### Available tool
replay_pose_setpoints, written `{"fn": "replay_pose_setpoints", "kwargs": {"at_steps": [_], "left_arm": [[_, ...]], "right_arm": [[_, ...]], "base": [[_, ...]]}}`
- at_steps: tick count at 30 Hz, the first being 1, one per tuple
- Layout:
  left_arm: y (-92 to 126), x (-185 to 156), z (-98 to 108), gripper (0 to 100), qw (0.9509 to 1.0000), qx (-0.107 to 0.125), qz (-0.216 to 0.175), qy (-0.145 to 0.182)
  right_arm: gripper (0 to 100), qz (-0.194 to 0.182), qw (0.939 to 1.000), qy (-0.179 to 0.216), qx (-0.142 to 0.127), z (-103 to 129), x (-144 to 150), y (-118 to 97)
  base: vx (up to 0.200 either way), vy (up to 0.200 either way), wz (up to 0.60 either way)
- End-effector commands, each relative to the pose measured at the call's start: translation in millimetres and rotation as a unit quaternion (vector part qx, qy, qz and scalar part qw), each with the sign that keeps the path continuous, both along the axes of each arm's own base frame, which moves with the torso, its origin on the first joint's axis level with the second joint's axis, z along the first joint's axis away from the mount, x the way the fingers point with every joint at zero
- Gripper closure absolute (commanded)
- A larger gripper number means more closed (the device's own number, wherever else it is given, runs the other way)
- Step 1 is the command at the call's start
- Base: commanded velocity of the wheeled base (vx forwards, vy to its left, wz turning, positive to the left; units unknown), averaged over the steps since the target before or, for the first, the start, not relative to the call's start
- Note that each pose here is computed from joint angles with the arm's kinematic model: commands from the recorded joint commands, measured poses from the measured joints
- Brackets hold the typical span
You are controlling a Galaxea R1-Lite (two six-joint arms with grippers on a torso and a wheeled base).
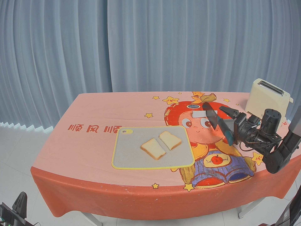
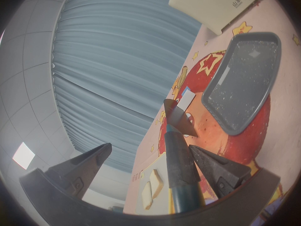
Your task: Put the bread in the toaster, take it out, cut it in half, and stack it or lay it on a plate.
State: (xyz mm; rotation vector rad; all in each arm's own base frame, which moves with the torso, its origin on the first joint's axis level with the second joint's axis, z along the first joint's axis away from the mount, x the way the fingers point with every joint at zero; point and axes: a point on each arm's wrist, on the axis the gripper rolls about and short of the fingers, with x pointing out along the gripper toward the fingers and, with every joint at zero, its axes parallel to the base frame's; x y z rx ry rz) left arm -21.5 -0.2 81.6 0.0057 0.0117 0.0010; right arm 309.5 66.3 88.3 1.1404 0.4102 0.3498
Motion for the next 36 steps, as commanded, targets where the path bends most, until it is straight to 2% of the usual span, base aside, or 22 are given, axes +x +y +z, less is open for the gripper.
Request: {"fn": "replay_pose_setpoints", "kwargs": {"at_steps": [1,17,26,31,36], "left_arm": [[0,1,-5,100,1.0,0.0,0.0,0.009],[0,1,-5,100,1.0,0.0,0.0,0.009],[0,1,-5,100,1.0,0.0,0.0,0.009],[0,1,-5,100,1.0,0.0,0.0,0.009],[0,1,-5,100,1.0,0.0,0.0,0.009]], "right_arm": [[0,-0.005,0.9999,-0.004,-0.013,-2,0,3],[0,-0.002,0.9997,0.004,-0.023,-12,2,8],[0,-0.006,0.9996,-0.006,-0.026,-8,2,5],[0,-0.027,0.9974,-0.027,-0.061,-5,2,6],[0,-0.037,0.9954,-0.046,-0.076,2,1,6]], "base": [[0.0,0.0,0.0],[0.0,0.0,0.0],[0.0,0.0,0.0],[0.0,0.0,0.0],[0.0,0.0,0.0]]}}
